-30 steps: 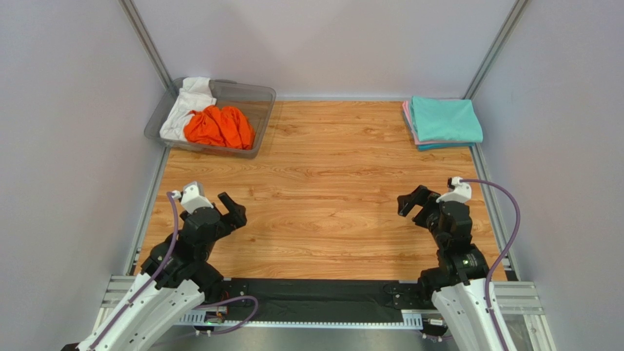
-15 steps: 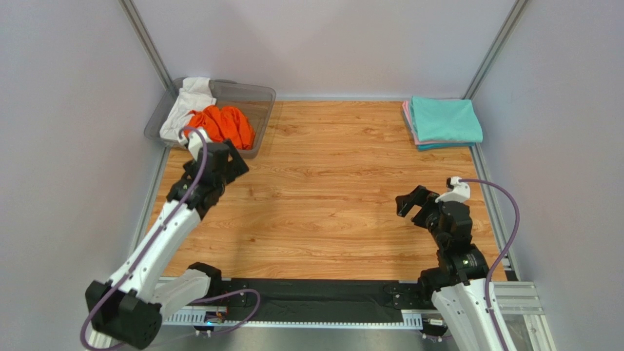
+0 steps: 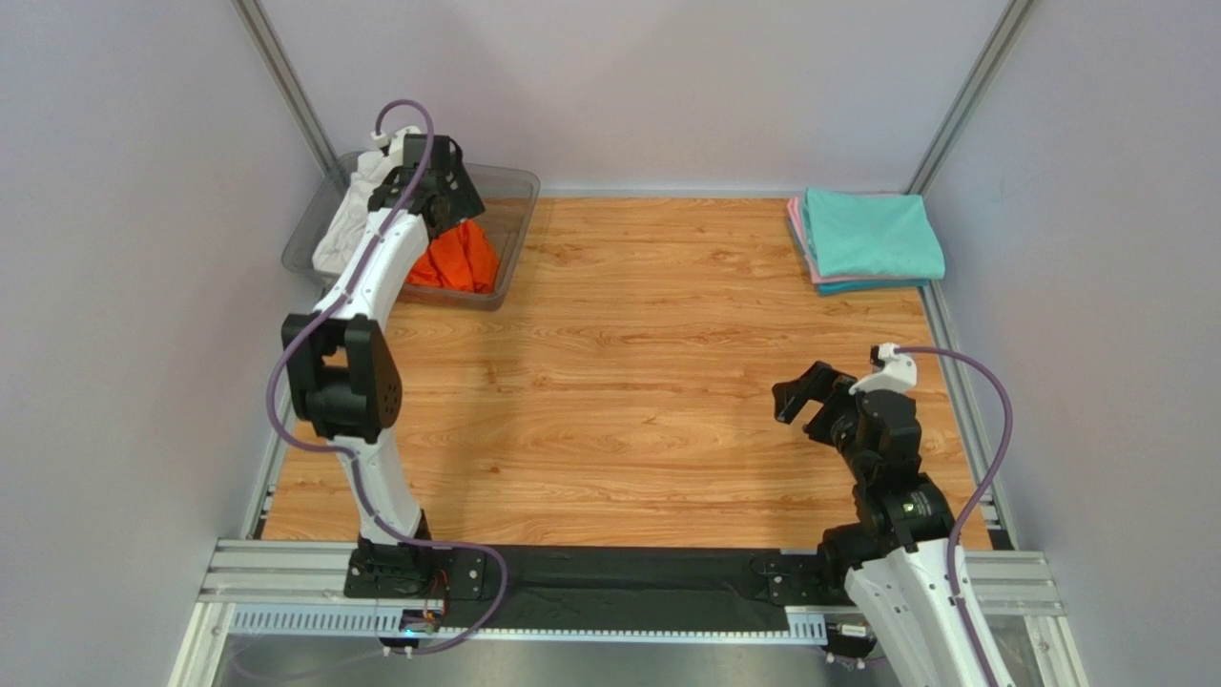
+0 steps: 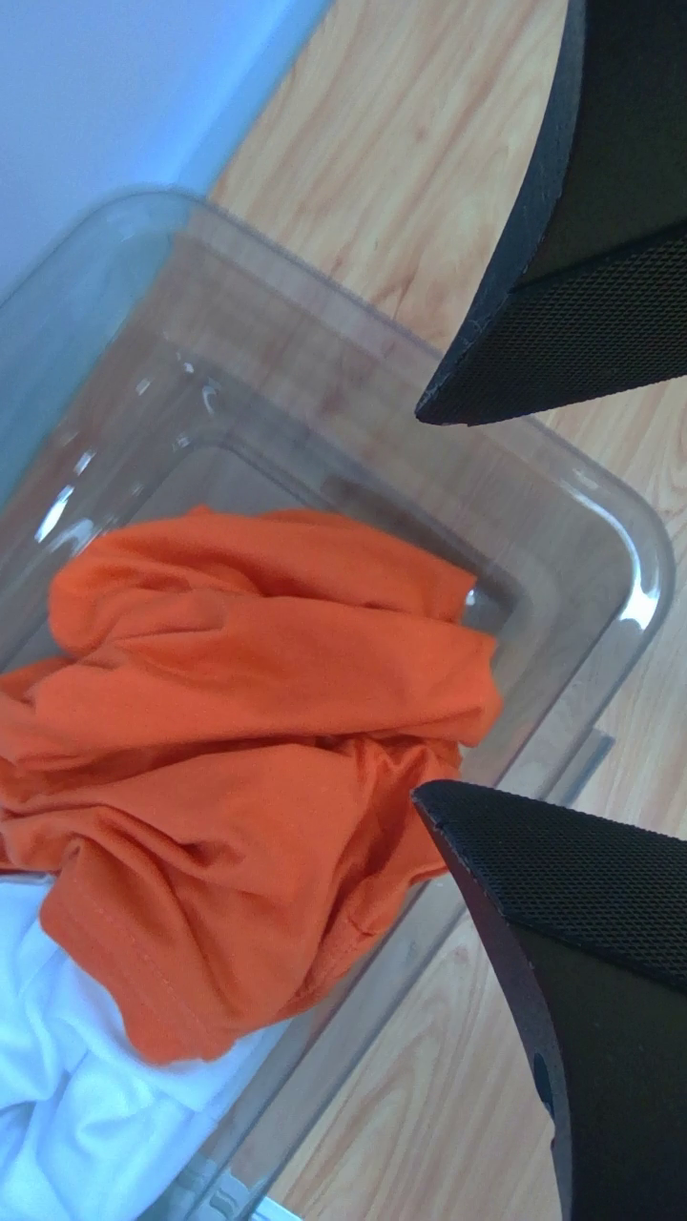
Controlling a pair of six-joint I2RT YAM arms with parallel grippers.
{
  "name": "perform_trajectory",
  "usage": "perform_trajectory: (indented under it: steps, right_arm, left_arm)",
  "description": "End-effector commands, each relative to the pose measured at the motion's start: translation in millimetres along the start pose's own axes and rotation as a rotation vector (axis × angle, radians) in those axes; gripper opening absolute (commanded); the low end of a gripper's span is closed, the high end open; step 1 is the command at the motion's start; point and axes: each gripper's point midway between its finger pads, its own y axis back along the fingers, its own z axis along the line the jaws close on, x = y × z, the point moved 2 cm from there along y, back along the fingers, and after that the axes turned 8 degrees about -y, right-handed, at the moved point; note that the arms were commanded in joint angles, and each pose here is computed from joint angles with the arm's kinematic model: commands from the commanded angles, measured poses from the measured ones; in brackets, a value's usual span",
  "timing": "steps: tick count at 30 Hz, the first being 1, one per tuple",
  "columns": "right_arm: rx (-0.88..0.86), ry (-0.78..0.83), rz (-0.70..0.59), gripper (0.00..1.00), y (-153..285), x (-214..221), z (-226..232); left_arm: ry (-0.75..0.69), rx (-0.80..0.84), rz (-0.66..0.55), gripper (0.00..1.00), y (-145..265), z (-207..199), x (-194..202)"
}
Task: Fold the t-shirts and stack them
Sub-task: Grab the tshirt from the pile
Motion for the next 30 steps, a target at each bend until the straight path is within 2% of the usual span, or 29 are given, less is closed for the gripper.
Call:
perform_trajectory:
  steps: [1,5,10,14,16,17,19,20,22,28,30]
  right_arm:
    - [-0.003,-0.006,-0.027,1.00,-3,-6,3]
    - [-0.002,-0.005,-0.023,1.00,-4,-5,2]
    - [-0.012,-0.001,-0.011,1.00,-5,-4,4]
    - [-0.021,0.000,-0.013,1.00,-4,-4,6]
    - [-0.019,0.000,-0.017,1.00,-4,-5,5]
    - [-0.017,-0.001,-0.013,1.00,-4,-4,5]
    - [-0.021,-0.002,-0.013,1.00,-4,-4,6]
    - [-0.026,0.000,-0.014,1.00,-3,-5,7]
    - [-0.020,0.000,-0.016,1.00,-4,-5,5]
    - [-0.029,-0.002,-0.011,1.00,-4,-4,7]
    - [-0.029,-0.001,-0.007,1.00,-4,-3,6]
  left_arm:
    - [-0.066,-0.045,0.059,1.00,-12,12,-4]
    - [-0.149,-0.074,0.110,0.99,-48,10,13]
    - [-0.165,-0.085,0.172,0.95,-70,10,39]
    - [-0.159,-0.074,0.238,0.88,-88,6,66]
    - [-0.161,-0.070,0.257,0.78,-94,5,74]
    - [-0.163,-0.068,0.264,0.61,-97,4,76]
    - [-0.153,-0.044,0.281,0.36,-96,0,79]
    - [-0.150,-0.036,0.280,0.13,-95,-1,78]
    - [-0.137,-0.023,0.259,0.00,-86,-3,67]
    - [-0.103,0.084,0.166,0.00,-35,-12,25]
    - [-0.086,0.107,0.103,0.00,-10,-13,3]
